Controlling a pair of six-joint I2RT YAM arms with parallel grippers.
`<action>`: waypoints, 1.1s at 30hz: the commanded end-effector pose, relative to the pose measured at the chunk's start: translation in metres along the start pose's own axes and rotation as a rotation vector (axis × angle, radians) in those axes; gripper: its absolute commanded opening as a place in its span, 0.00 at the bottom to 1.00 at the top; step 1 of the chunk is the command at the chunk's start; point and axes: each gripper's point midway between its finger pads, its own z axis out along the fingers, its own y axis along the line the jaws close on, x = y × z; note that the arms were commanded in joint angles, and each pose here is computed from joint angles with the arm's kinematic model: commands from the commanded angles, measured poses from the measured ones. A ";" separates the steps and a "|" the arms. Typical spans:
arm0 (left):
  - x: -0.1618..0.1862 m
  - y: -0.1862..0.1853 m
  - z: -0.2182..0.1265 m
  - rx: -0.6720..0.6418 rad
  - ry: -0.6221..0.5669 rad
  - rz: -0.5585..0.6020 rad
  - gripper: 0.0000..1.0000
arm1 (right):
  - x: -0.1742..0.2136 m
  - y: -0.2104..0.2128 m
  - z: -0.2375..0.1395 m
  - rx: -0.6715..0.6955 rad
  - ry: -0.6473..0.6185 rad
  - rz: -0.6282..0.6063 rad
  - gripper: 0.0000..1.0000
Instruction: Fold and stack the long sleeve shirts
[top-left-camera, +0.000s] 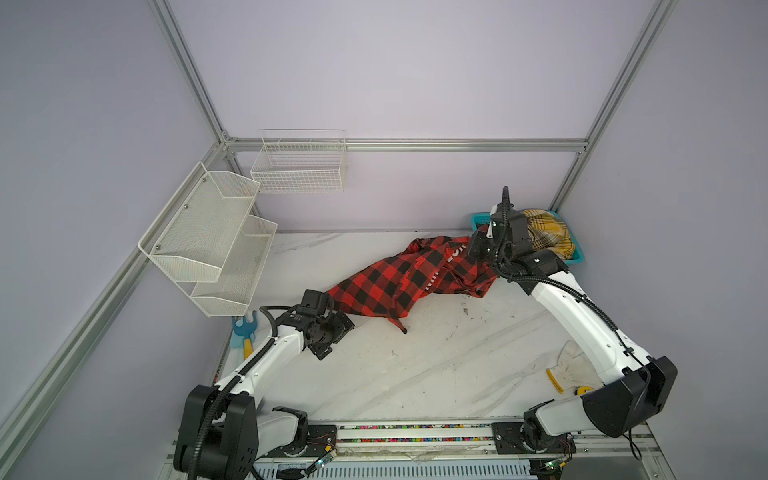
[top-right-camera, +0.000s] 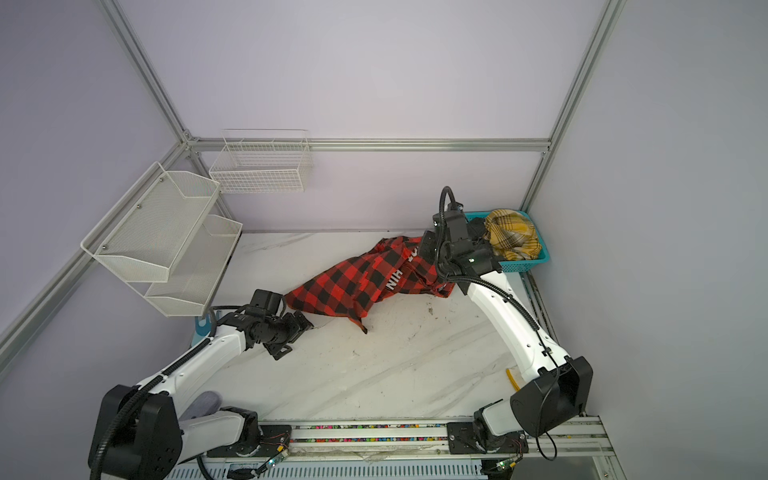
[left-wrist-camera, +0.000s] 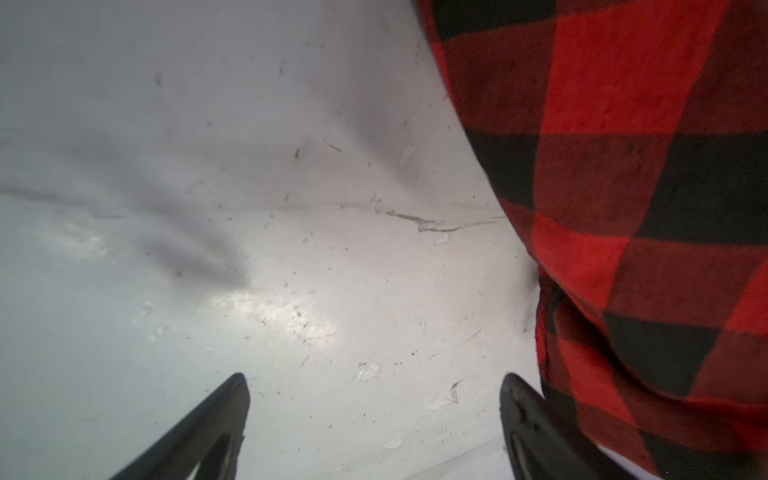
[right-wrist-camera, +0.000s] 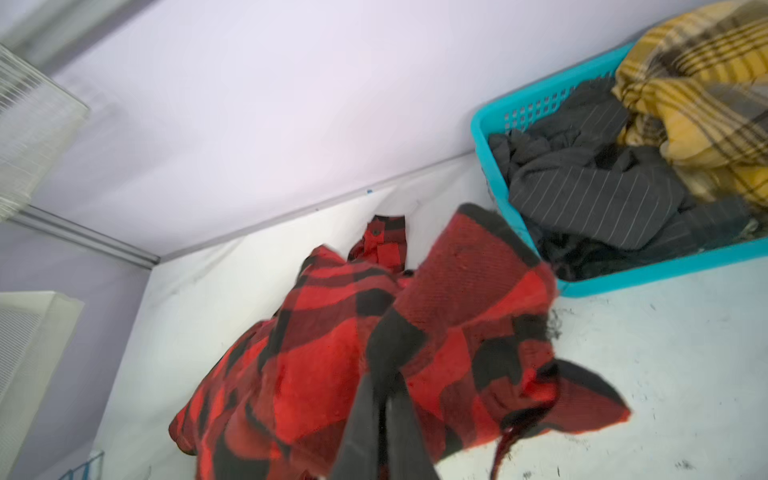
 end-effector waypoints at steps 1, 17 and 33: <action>-0.003 -0.049 -0.001 0.156 -0.001 -0.037 0.92 | 0.047 -0.015 0.016 0.053 0.145 -0.004 0.00; 0.097 -0.173 0.008 0.256 -0.075 0.724 0.88 | 0.000 0.013 0.028 0.010 0.098 0.035 0.00; 0.074 -0.186 0.053 -0.018 -0.191 0.750 0.18 | -0.026 0.023 0.003 -0.039 0.035 0.066 0.00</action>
